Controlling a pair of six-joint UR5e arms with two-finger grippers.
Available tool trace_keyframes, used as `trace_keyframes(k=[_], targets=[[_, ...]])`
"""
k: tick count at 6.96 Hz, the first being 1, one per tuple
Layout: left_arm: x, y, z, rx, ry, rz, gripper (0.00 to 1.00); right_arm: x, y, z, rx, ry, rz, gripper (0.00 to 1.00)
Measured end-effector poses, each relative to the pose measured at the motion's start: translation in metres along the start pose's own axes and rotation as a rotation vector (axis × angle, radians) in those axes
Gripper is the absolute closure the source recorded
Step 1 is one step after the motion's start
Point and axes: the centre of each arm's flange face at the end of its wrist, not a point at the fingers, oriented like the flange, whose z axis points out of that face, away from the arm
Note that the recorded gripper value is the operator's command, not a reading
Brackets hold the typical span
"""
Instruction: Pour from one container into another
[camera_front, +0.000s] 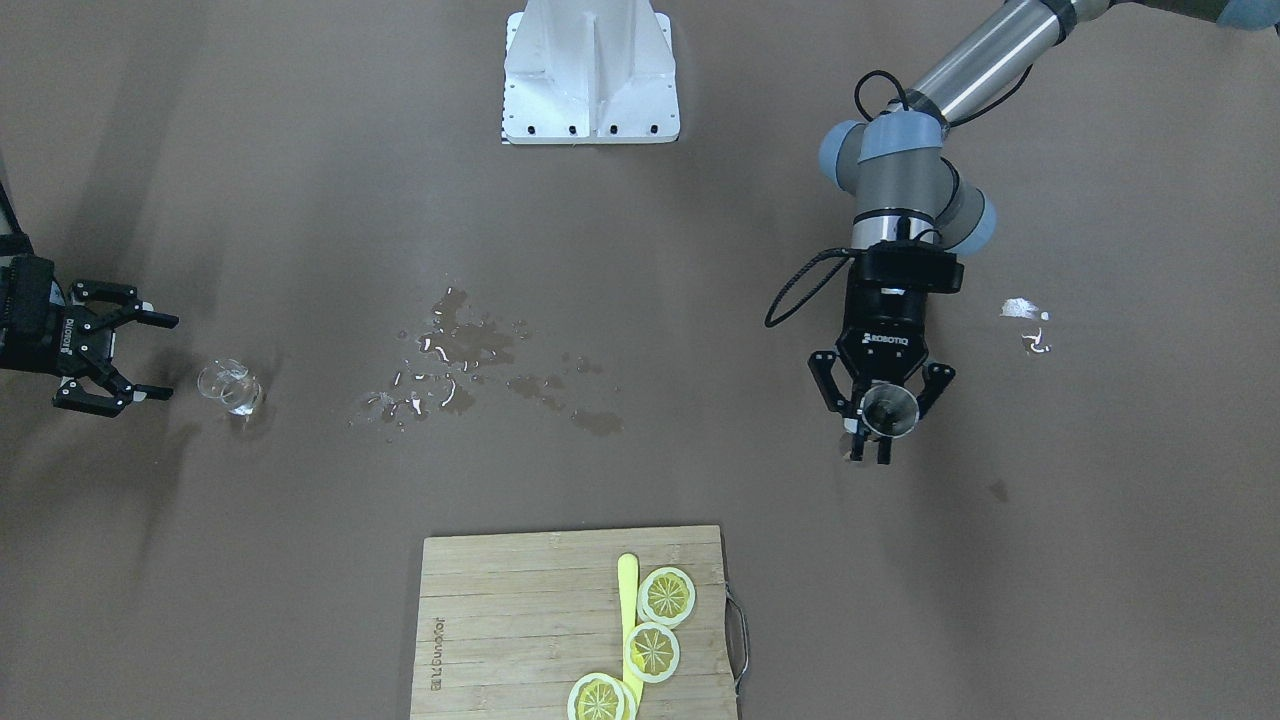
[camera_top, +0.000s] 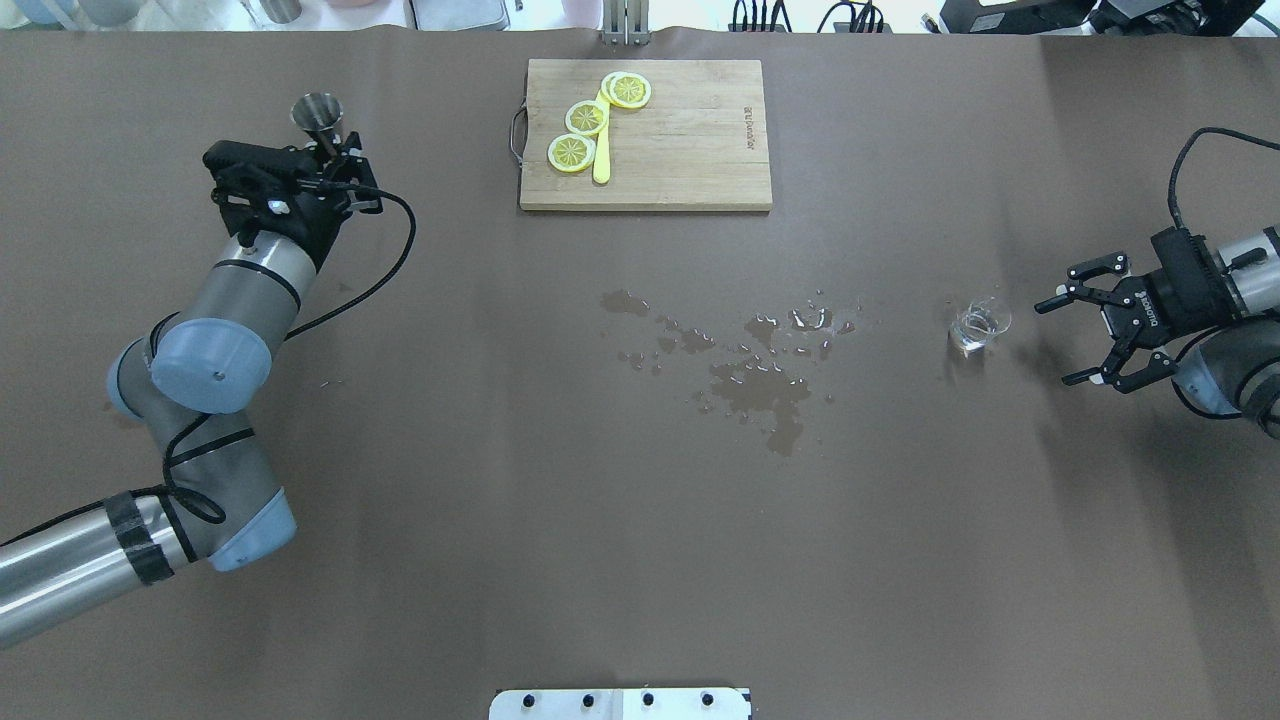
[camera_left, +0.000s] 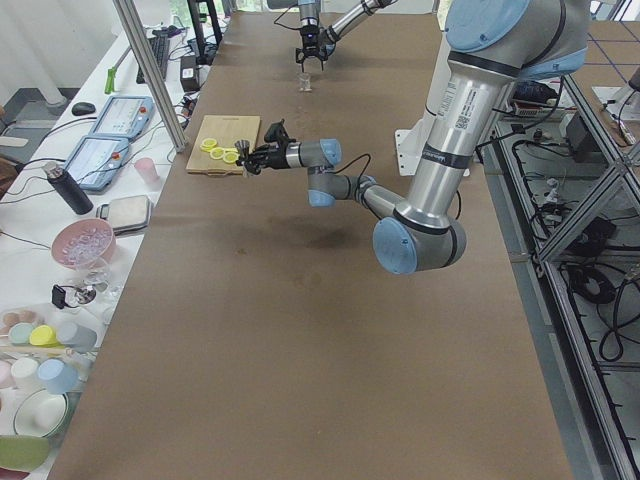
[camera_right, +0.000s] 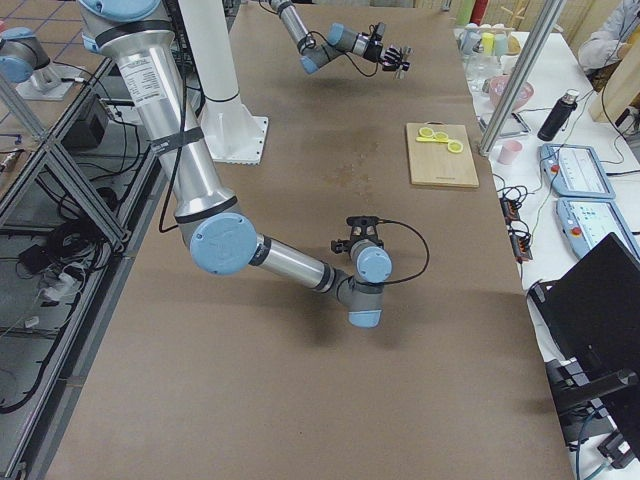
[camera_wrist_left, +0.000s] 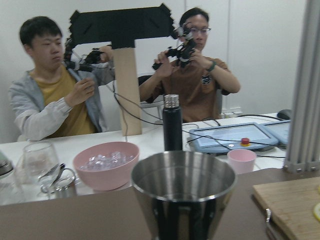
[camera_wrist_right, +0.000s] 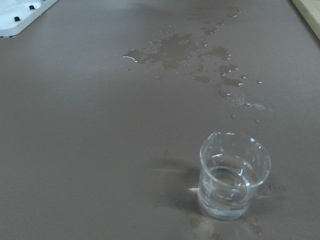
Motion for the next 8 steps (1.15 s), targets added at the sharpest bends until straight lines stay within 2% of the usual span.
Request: trace_keyframes(k=[1,3,6,8], targets=[[0.017,-0.007,0.001,-0.029,0.082,0.033,1.0,0.005,-0.001,0.004,-0.001,-0.001,-0.006,0.02],[0.041,-0.012,0.002,-0.055,0.168,0.067,1.0,0.014,-0.004,0.008,-0.003,0.006,-0.013,0.02],[0.071,0.001,0.014,-0.081,0.193,0.085,1.0,0.025,-0.006,0.015,-0.009,0.033,-0.015,0.02],[0.076,-0.002,0.014,-0.077,0.21,0.112,1.0,0.03,-0.01,0.024,-0.011,0.053,-0.02,0.02]])
